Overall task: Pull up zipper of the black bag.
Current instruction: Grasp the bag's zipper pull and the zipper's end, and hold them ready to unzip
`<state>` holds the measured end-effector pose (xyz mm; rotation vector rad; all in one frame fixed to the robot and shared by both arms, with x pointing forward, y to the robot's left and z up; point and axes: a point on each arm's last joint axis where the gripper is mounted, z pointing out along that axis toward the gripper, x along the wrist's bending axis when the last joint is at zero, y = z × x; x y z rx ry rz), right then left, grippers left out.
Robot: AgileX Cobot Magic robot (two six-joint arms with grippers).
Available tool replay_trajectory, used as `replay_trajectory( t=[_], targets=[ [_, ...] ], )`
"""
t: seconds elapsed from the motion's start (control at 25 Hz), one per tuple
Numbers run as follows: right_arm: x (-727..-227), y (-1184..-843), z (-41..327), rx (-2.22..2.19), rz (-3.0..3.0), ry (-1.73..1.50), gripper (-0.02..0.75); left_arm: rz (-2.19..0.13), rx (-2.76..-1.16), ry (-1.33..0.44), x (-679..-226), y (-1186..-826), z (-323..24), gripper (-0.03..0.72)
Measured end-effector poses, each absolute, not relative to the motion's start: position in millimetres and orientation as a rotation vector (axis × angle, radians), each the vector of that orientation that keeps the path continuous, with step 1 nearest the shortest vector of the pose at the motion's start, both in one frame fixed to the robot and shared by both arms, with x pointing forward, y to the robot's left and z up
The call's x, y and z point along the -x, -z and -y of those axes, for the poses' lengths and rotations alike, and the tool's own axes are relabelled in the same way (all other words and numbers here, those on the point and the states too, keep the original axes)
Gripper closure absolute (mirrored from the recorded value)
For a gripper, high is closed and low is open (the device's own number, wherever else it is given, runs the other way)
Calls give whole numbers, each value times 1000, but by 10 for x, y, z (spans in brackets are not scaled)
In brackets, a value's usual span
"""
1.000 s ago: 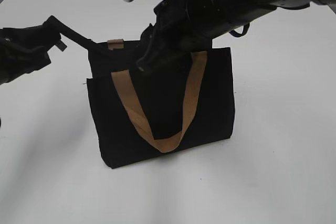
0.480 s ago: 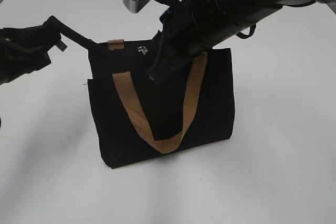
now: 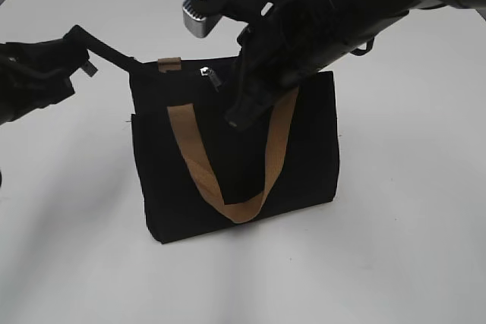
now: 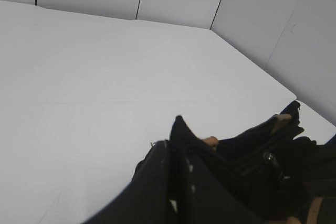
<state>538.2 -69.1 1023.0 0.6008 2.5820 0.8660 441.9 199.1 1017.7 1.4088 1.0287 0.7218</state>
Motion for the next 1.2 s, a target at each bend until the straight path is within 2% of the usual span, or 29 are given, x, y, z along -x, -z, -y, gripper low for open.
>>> replay_trajectory(
  t=[0.16, 0.68, 0.96, 1.04, 1.12, 1.2],
  targets=[
    [-5432, -10292, 821, -658, -2546, -828, 738, -1033, -1415, -719, -4418, -10171, -1991, 683],
    [-5721, -10430, 1622, -981, -2436, -726, 738, -1080, -1502, -688, -4401, -10084, -1992, 683],
    [-5681, -10449, 1720, -1152, -2447, -741, 729, -1093, -1555, -672, -4387, -10042, -1986, 678],
    [-5642, -10488, 1757, -1227, -2438, -735, 666, -1147, -1618, -640, -4373, -9983, -1994, 652],
    [-5590, -10544, 1854, -1300, -2428, -694, 540, -1238, -1719, -581, -4354, -9918, -2009, 605],
    [-5501, -10603, 1934, -1379, -2439, -646, 421, -1316, -1845, -517, -4320, -9914, -2020, 522]
  ],
)
